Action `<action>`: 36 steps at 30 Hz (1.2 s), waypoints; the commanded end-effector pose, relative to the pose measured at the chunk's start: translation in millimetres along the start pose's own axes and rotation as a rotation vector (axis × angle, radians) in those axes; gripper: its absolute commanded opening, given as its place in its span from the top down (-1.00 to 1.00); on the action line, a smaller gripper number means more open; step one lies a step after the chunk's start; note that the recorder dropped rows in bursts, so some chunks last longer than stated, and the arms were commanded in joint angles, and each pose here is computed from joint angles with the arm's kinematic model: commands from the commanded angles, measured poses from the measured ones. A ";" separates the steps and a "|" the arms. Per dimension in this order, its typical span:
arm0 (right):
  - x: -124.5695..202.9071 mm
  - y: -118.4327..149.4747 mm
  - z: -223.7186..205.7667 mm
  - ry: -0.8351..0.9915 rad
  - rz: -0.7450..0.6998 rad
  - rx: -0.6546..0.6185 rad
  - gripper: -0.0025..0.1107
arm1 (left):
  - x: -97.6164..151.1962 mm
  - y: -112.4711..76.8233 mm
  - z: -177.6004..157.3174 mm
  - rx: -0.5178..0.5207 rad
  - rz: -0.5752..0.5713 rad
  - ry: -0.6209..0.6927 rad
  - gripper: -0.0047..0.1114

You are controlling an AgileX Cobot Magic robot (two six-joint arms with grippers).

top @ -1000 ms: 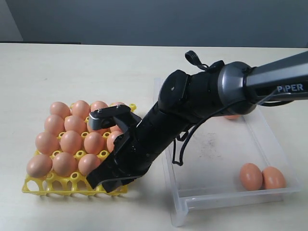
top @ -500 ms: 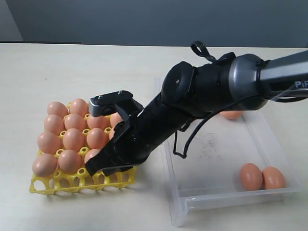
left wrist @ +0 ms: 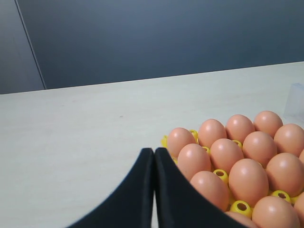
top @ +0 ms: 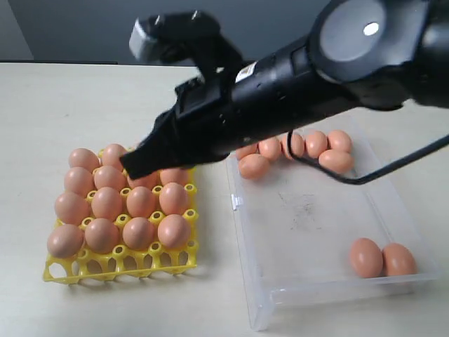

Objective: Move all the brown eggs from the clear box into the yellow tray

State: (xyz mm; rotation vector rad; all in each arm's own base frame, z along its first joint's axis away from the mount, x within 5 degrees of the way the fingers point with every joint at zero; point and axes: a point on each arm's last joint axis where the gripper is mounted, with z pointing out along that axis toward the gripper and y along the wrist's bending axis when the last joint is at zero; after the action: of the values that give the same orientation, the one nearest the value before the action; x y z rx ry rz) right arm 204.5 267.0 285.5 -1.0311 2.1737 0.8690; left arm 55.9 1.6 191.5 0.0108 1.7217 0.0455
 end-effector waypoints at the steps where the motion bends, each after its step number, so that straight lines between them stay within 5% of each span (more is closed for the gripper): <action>1: -18.7 -2.7 -39.6 -0.162 -0.079 0.175 0.97 | -0.6 -0.5 -0.5 0.010 0.001 -0.006 0.91; 8: -30.4 1.9 -76.3 -0.290 -0.203 0.272 0.97 | -0.6 -0.5 -0.5 0.010 0.001 -0.006 0.91; 23: -10.8 -8.0 -171.4 -0.346 -0.129 0.416 0.97 | -0.6 -0.5 -0.5 0.010 0.001 -0.006 0.91; 36: 152.0 -47.2 -198.3 -0.752 0.250 0.784 0.97 | -0.6 -0.5 -0.5 0.010 0.001 -0.006 0.91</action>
State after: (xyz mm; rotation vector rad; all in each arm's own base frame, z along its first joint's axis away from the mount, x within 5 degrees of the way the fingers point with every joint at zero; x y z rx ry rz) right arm 131.9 46.7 305.8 -0.1676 1.7879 0.3842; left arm 55.9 1.6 191.5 0.0108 1.7217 0.0455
